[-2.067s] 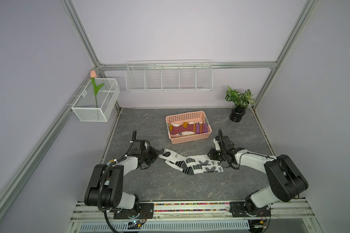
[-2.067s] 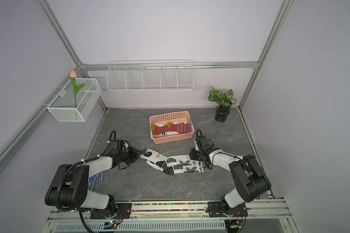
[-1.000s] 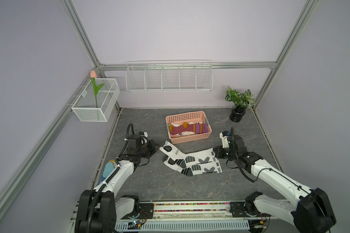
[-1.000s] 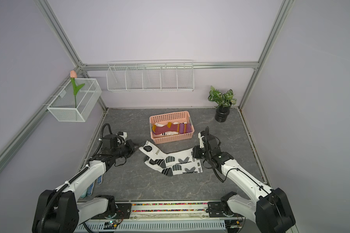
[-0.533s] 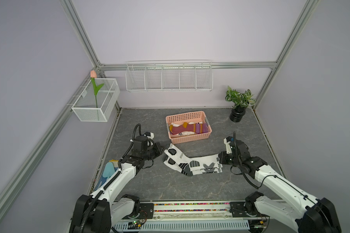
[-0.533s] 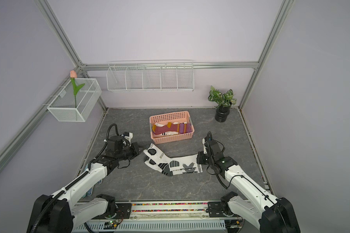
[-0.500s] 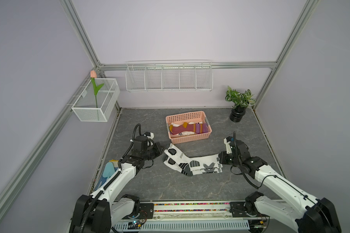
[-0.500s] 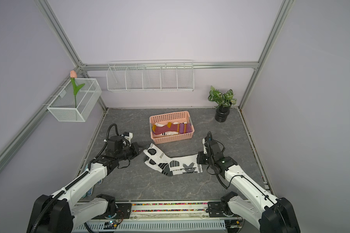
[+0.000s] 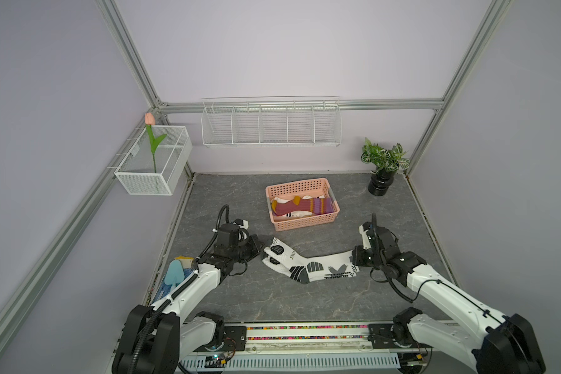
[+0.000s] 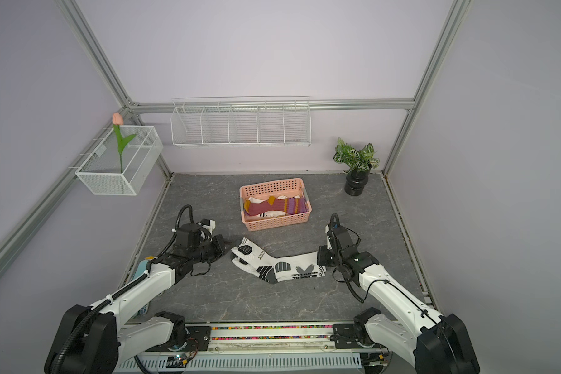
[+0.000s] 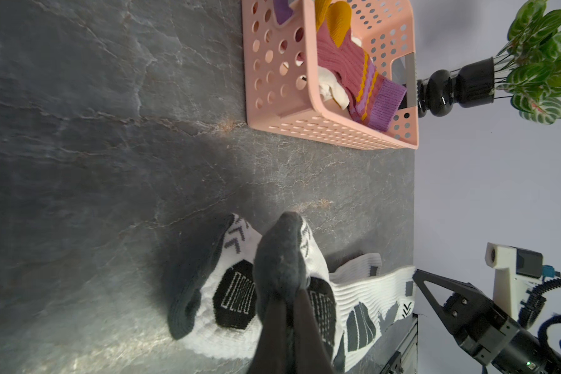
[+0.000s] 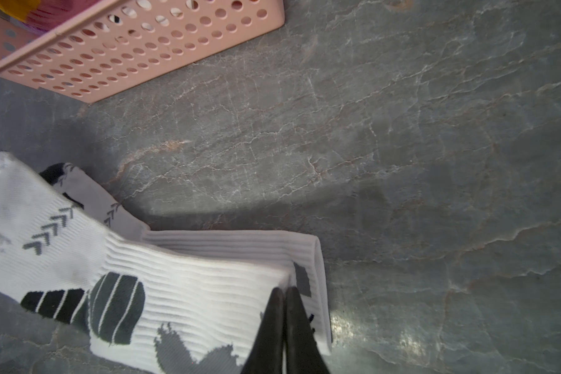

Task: Place the socks together as a pair
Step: Place the sock in the sock.

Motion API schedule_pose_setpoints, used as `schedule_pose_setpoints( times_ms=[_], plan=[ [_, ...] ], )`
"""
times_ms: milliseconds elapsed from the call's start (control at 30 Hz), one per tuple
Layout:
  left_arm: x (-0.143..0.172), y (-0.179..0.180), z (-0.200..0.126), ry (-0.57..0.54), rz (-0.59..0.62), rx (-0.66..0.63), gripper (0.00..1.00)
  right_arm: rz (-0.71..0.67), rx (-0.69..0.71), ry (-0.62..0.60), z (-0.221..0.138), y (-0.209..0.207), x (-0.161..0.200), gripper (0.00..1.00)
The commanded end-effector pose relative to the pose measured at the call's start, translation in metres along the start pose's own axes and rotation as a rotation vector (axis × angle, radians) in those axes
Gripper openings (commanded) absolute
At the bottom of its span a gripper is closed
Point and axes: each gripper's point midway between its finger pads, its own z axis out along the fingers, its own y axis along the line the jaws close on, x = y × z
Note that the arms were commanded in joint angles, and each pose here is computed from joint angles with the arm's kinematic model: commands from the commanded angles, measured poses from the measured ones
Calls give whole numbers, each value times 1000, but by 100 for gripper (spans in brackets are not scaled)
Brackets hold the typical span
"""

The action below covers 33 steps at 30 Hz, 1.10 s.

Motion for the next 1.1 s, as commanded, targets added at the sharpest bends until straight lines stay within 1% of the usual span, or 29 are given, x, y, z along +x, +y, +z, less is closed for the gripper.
schedule_pose_setpoints(
  times_ms=[0,100,400,500,667,700,733,800,833,933,967,1033,1067],
  plan=[
    [-1,3,4,-14,25,-11,0,-12,27,12,7,-8,5,7],
    [-1,12,7,-16,27,-44,0,-14,44,21,12,-12,8,7],
    [3,15,13,7,40,-41,0,-26,61,21,22,-15,6,9],
    [8,21,12,6,48,-52,0,-33,72,21,25,-17,8,11],
    [16,30,14,25,51,-83,1,-33,90,26,29,-22,10,17],
    [17,30,14,26,51,-83,5,-30,92,26,29,-22,10,19],
    [17,30,14,26,53,-84,12,-22,99,25,30,-23,10,22],
    [17,28,12,24,56,-82,25,-17,99,36,30,-22,11,24],
    [16,26,10,16,62,-78,34,-13,101,46,29,-23,12,26],
    [10,23,2,-16,74,-92,64,0,110,65,27,-25,17,41],
    [9,23,-1,-25,84,-101,70,9,115,69,25,-26,19,48],
    [8,24,-3,-33,86,-114,74,26,112,72,23,-27,22,60],
    [8,25,-3,-33,87,-118,75,34,100,76,23,-26,25,64]
  ],
)
